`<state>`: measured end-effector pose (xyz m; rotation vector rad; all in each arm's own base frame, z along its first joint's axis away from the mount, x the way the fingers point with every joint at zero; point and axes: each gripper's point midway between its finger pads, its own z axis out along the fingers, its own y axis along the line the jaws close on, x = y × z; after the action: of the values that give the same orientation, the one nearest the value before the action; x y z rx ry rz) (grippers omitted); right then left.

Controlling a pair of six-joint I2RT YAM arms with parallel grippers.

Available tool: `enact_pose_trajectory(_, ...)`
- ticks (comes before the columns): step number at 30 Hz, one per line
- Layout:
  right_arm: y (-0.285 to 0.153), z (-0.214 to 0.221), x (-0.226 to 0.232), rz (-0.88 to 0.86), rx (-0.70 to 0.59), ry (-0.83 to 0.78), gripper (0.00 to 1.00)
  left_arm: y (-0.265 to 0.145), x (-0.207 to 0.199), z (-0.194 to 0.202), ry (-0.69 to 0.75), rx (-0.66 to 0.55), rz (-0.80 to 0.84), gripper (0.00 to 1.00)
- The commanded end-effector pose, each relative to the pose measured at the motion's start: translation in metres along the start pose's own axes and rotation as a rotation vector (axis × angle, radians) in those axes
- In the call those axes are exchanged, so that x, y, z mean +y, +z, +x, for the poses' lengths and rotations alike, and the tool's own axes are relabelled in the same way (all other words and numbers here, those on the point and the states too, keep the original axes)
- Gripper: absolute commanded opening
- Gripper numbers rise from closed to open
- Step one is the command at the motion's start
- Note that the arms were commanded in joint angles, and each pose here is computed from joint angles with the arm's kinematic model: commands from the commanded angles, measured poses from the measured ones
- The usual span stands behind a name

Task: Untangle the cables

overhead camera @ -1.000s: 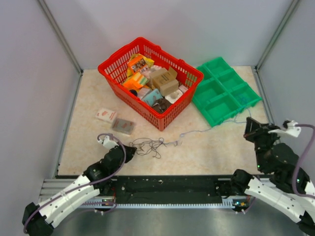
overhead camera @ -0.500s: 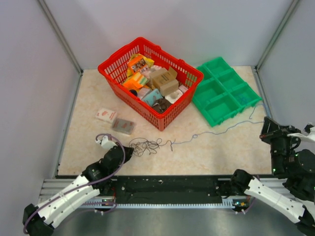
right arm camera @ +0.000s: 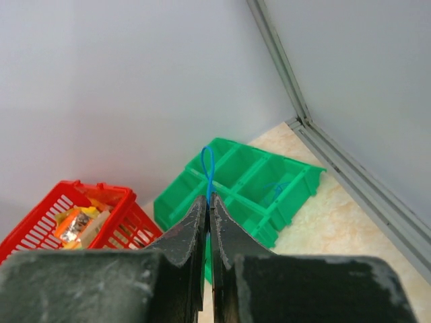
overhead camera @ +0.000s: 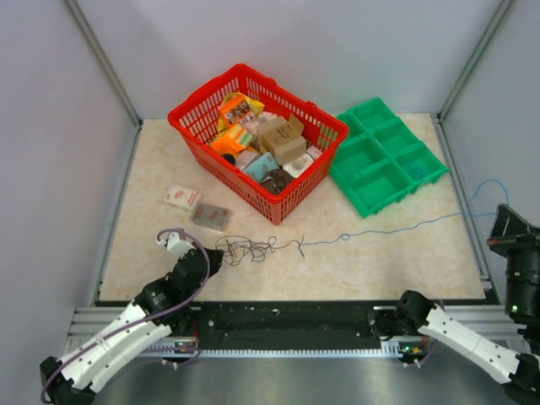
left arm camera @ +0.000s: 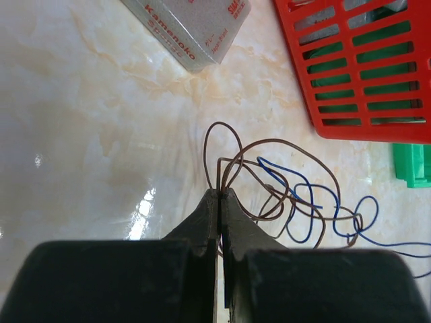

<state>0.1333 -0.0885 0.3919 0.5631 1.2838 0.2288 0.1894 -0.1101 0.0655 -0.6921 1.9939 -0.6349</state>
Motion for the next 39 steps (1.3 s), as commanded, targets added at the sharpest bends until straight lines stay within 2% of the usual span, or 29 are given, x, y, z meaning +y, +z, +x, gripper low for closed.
enact_pose_trajectory(1,-0.005,-0.041,-0.015,0.008,-0.057,0.034,0.00,-0.007,-0.008,-0.020,0.010,-0.054,-0.008,0.00)
enact_pose_trajectory(5,-0.011,-0.062,-0.029,0.007,-0.092,0.052,0.00,-0.008,-0.010,-0.024,0.002,-0.070,0.002,0.00)
enact_pose_trajectory(14,-0.011,-0.063,-0.035,0.012,-0.091,0.023,0.00,-0.012,-0.008,-0.032,0.019,-0.093,-0.022,0.00)
enact_pose_trajectory(17,-0.014,-0.070,-0.039,0.003,-0.103,0.082,0.00,-0.015,-0.010,-0.037,0.028,-0.106,-0.017,0.00)
enact_pose_trajectory(20,-0.008,-0.044,-0.015,-0.060,-0.068,0.075,0.00,-0.013,-0.015,-0.035,0.019,-0.102,0.009,0.00)
enact_pose_trajectory(26,0.003,0.046,0.066,-0.216,0.122,0.053,0.00,-0.007,-0.027,-0.021,0.020,-0.042,0.052,0.00)
enact_pose_trajectory(30,0.008,0.094,0.104,-0.247,0.239,0.025,0.00,-0.005,-0.030,-0.014,0.041,-0.004,0.049,0.00)
enact_pose_trajectory(39,-0.006,0.201,0.119,-0.280,0.463,-0.056,0.00,-0.004,-0.030,-0.007,0.032,0.014,0.086,0.00)
